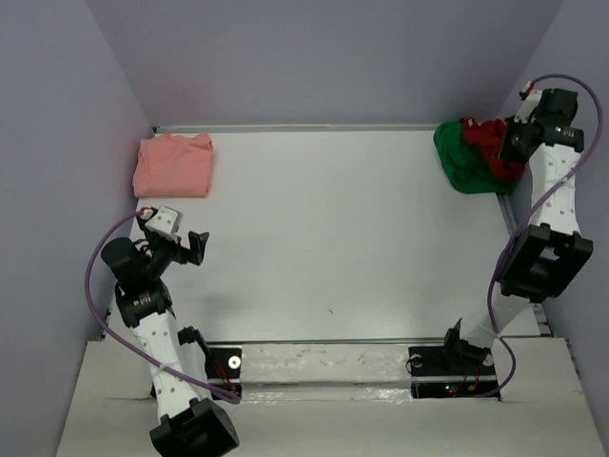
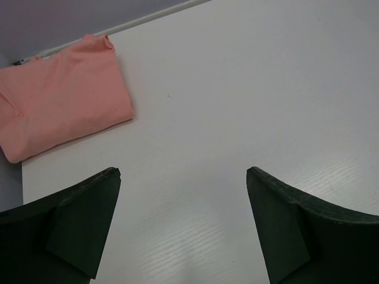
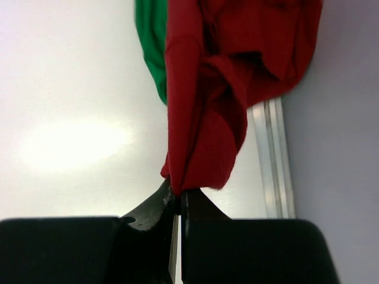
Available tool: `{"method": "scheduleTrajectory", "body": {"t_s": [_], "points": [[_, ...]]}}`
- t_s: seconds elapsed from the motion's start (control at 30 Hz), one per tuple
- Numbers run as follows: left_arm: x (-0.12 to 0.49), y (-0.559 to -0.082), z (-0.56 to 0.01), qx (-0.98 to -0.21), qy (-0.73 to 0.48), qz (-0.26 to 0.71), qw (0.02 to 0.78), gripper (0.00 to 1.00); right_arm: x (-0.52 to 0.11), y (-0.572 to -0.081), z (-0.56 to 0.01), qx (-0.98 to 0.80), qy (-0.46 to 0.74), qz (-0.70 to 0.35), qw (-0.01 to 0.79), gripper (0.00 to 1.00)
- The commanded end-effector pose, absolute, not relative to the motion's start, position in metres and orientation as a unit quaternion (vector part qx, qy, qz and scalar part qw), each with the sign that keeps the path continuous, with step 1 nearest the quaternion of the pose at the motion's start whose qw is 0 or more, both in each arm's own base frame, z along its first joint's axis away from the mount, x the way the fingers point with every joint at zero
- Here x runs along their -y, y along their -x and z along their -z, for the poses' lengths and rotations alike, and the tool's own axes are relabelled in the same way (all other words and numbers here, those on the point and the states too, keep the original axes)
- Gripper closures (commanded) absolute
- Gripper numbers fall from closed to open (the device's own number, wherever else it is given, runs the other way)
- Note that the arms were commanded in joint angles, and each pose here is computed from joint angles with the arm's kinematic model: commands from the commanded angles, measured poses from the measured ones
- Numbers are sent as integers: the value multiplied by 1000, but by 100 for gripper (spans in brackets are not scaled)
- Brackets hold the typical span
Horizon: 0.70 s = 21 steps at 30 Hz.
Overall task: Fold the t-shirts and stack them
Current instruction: Grab crumpled tshirt from the corner of the board with the right arm, then move the tshirt to the center of the board
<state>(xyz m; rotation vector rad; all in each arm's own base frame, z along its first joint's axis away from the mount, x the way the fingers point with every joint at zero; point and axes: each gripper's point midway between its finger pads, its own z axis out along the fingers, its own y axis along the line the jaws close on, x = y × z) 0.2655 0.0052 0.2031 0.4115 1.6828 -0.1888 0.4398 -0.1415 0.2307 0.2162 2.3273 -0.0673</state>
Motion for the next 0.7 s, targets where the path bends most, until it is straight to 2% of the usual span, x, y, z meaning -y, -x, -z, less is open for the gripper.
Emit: {"method": "scheduleTrajectory", "body": {"t_s": [0.0,0.07,0.1,0.23,0.33,0.5,0.6,0.63,0.67], "points": [[-5,-266,-224,-720,-197,69,662,1,112,-439,-352,-873,-25,-16,487,100],[-6,-266,-225,-719,-197,65,663,1,64,-423,-424,-831,54,-100,545,100],[-6,-266,-225,-719,-197,64,664,1,64,-423,-425,-830,58,-99,545,100],[-6,-265,-227,-717,-198,63,666,1,-22,-367,-472,-759,193,-255,566,100],[-6,-264,-228,-715,-199,62,667,1,-62,-332,-466,-732,253,-320,545,100],[-5,-264,-228,-716,-198,65,667,1,-150,-262,-435,-707,368,-423,431,100],[-5,-264,-229,-715,-198,66,667,1,-175,-235,-414,-697,404,-457,376,100],[-5,-264,-229,-715,-198,66,667,1,-178,-234,-397,-705,402,-463,356,96],[-5,-264,-229,-715,-197,64,668,1,-176,-235,-391,-706,405,-456,359,42]]}}
